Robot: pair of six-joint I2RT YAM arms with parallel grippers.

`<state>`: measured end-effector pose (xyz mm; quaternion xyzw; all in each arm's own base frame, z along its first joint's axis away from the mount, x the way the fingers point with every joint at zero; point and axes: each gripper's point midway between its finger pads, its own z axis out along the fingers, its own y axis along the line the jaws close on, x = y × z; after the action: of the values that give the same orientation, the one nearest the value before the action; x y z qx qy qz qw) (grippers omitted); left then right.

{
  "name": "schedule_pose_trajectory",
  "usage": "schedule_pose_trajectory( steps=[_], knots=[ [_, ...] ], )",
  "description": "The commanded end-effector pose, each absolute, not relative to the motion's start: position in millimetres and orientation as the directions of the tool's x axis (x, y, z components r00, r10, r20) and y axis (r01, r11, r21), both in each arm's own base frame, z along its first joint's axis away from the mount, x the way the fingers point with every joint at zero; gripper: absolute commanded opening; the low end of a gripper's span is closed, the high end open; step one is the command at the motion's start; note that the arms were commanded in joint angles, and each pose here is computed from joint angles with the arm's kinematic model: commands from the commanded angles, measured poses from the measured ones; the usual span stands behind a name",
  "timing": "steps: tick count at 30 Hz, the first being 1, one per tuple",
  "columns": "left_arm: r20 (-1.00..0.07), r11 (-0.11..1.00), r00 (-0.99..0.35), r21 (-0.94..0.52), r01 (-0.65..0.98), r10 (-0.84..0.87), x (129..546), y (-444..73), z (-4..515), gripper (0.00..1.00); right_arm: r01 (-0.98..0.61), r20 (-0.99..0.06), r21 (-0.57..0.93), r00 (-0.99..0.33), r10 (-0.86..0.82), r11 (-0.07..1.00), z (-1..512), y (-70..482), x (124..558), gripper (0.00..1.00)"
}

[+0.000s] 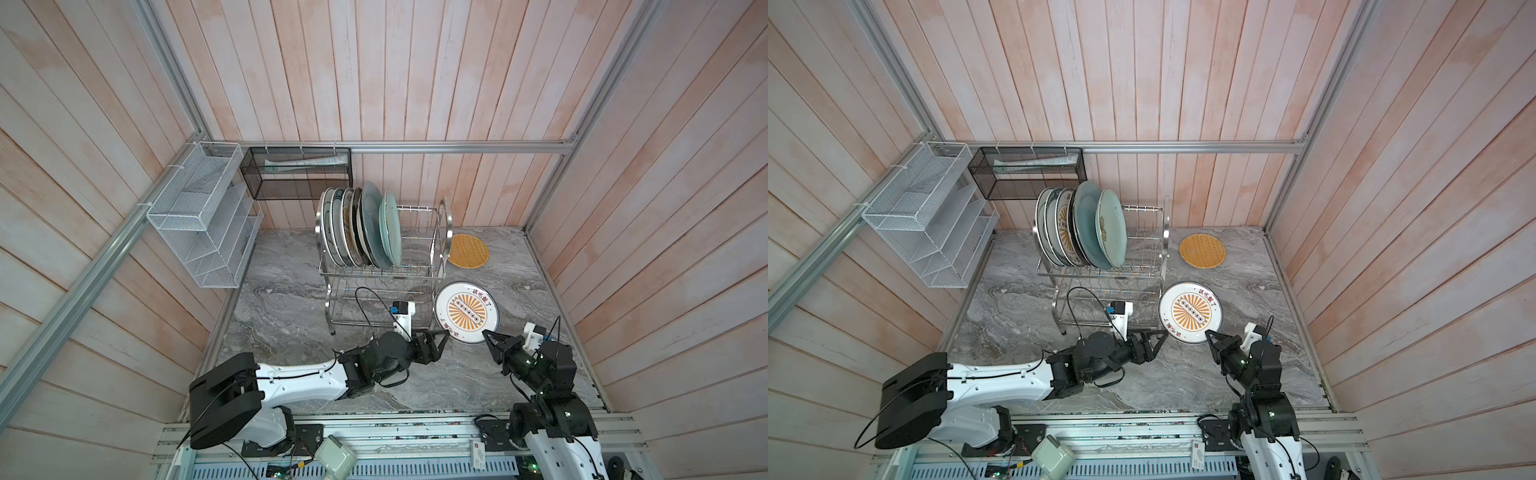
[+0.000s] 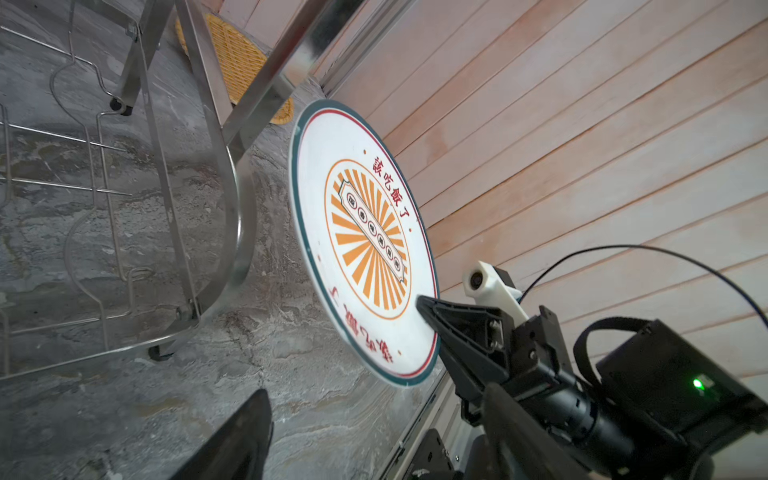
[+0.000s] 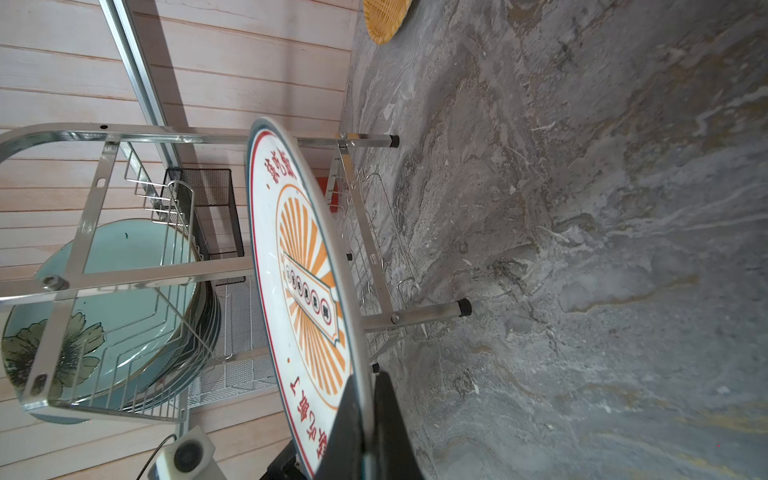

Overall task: Load the plates into the dish rack
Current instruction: 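Drag the white plate toward the robot with the right gripper while the left approaches, then grasp the raised white plate edge with the left gripper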

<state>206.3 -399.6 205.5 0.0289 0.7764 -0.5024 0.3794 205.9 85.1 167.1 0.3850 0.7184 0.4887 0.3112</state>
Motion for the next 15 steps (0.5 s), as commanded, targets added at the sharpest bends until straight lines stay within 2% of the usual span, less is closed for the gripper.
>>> schedule_pose_trajectory(
  steps=[1,4,9,15],
  knots=[
    [-0.568,0.468,-0.713,-0.803,0.369,-0.412,218,-410,213,0.72,0.18,-0.093,0.962,-0.493,0.865,0.206,194,85,205,0.0],
    [-0.527,0.5,-0.724,-0.817,0.286,-0.446,228,-414,201,0.65,0.174,-0.089,0.964,-0.501,0.861,0.201,196,87,203,0.0],
    [-0.492,0.479,-0.723,-0.841,0.25,-0.485,235,-423,199,0.57,0.163,-0.091,0.966,-0.51,0.855,0.2,200,89,202,0.0],
    [-0.426,0.427,-0.741,-0.88,0.208,-0.519,239,-435,195,0.25,0.154,-0.097,0.966,-0.527,0.844,0.207,201,91,200,0.0]
  ],
)
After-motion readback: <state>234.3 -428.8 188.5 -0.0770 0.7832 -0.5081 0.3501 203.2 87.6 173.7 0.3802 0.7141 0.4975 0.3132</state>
